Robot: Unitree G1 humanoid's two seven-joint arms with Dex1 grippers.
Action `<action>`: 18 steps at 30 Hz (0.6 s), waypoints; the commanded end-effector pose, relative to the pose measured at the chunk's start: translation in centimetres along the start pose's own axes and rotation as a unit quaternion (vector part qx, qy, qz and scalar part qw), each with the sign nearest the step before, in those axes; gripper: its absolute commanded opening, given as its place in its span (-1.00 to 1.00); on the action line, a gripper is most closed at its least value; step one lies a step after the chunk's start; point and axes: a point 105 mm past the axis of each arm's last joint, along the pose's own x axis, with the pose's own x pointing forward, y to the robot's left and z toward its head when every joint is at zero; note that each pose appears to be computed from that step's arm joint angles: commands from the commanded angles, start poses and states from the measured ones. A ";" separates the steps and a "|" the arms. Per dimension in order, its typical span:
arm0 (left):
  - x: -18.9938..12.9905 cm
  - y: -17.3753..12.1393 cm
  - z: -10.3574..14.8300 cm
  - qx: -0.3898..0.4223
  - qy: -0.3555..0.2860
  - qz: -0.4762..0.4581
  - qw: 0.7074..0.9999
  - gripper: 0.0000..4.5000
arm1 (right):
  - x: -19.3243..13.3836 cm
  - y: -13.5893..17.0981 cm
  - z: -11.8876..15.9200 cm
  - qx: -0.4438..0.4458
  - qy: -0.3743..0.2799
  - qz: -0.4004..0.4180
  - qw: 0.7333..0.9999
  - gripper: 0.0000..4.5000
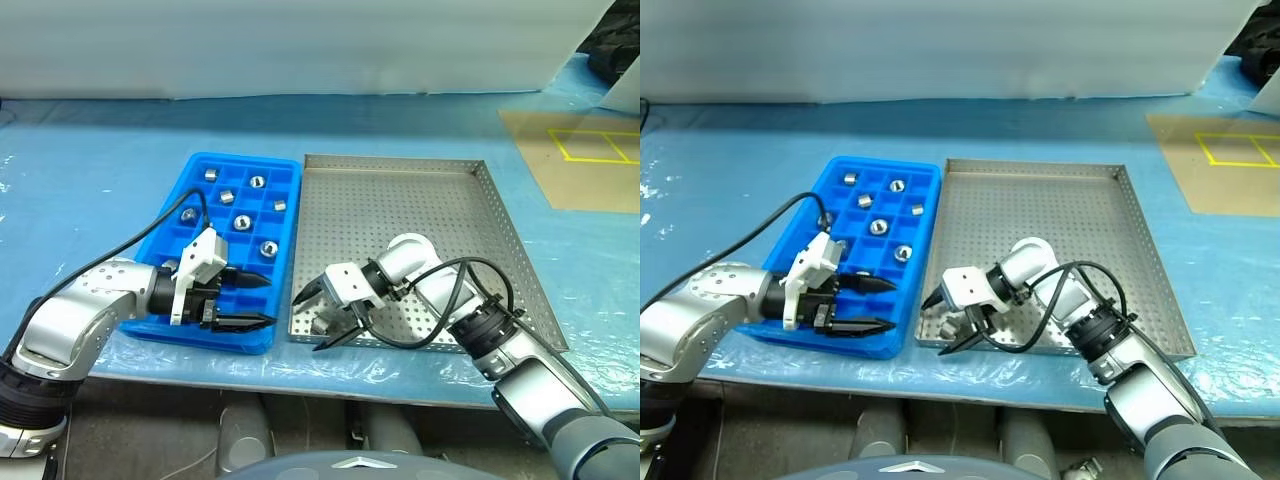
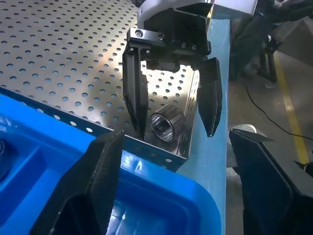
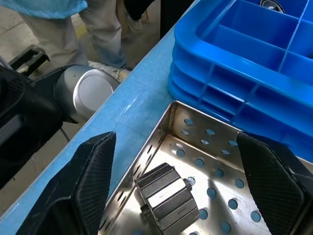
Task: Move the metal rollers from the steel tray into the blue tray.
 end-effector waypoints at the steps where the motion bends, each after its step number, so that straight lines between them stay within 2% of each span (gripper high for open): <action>1: -0.6 -0.5 1.0 0.017 -0.009 0.015 1.000 0.62 | 0.4 -0.2 -0.2 -0.017 0.004 0.016 1.000 0.81; 6: -0.8 -0.5 0.8 0.014 -0.012 0.028 0.999 0.62 | -0.5 -0.6 -0.5 -0.005 0.006 0.008 1.000 0.81; 10: -0.7 -0.3 0.9 0.013 -0.016 0.032 0.999 0.62 | -2.5 -0.3 0.2 0.018 0.008 0.022 1.000 0.81; 13: -0.6 -0.3 0.8 0.015 -0.014 0.029 0.999 0.62 | -4.1 0.8 2.5 0.093 -0.031 0.060 0.993 0.81; 18: -0.3 0.1 0.7 0.017 -0.016 0.031 0.999 0.62 | -4.8 0.1 2.8 0.101 -0.024 0.044 0.994 0.81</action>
